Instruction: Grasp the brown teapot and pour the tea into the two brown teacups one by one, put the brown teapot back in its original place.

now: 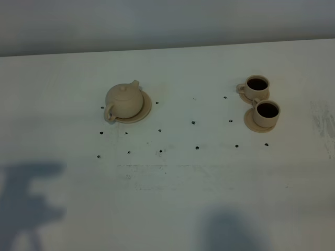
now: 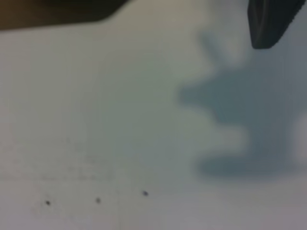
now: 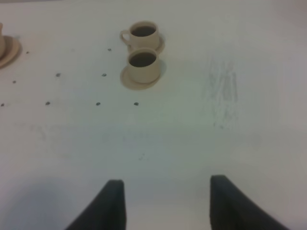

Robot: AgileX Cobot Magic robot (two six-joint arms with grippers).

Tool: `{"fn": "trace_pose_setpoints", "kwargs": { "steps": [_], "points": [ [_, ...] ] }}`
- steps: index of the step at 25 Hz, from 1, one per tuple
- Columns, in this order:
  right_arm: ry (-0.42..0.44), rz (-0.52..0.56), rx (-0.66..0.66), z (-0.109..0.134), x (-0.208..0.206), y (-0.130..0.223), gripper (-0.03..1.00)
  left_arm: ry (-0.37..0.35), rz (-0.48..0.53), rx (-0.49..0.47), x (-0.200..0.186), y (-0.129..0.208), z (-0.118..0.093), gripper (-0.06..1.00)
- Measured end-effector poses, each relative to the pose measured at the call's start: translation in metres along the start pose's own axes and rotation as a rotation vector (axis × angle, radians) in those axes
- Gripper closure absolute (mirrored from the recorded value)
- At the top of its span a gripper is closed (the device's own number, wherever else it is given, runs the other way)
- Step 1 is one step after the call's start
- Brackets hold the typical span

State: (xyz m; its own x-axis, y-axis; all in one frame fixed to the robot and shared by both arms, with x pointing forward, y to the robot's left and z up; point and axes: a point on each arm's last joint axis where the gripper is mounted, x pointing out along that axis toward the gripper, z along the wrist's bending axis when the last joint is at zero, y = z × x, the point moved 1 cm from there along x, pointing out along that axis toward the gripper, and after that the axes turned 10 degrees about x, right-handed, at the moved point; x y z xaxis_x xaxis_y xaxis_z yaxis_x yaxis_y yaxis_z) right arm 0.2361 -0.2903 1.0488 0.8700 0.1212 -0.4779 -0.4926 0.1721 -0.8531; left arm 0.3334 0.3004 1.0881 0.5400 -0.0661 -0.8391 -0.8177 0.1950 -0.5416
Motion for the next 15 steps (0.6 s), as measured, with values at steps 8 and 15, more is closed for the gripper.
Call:
{"fn": "trace_pose_setpoints", "kwargs": {
  "steps": [8, 15],
  "points": [
    [0.0, 0.0, 0.0, 0.0, 0.0, 0.0, 0.57, -0.005, -0.077, -0.024, 0.002, 0.05, -0.018, 0.54],
    [0.0, 0.0, 0.0, 0.0, 0.0, 0.0, 0.57, -0.024, -0.131, -0.02, 0.013, 0.075, -0.024, 0.54]
  ]
}}
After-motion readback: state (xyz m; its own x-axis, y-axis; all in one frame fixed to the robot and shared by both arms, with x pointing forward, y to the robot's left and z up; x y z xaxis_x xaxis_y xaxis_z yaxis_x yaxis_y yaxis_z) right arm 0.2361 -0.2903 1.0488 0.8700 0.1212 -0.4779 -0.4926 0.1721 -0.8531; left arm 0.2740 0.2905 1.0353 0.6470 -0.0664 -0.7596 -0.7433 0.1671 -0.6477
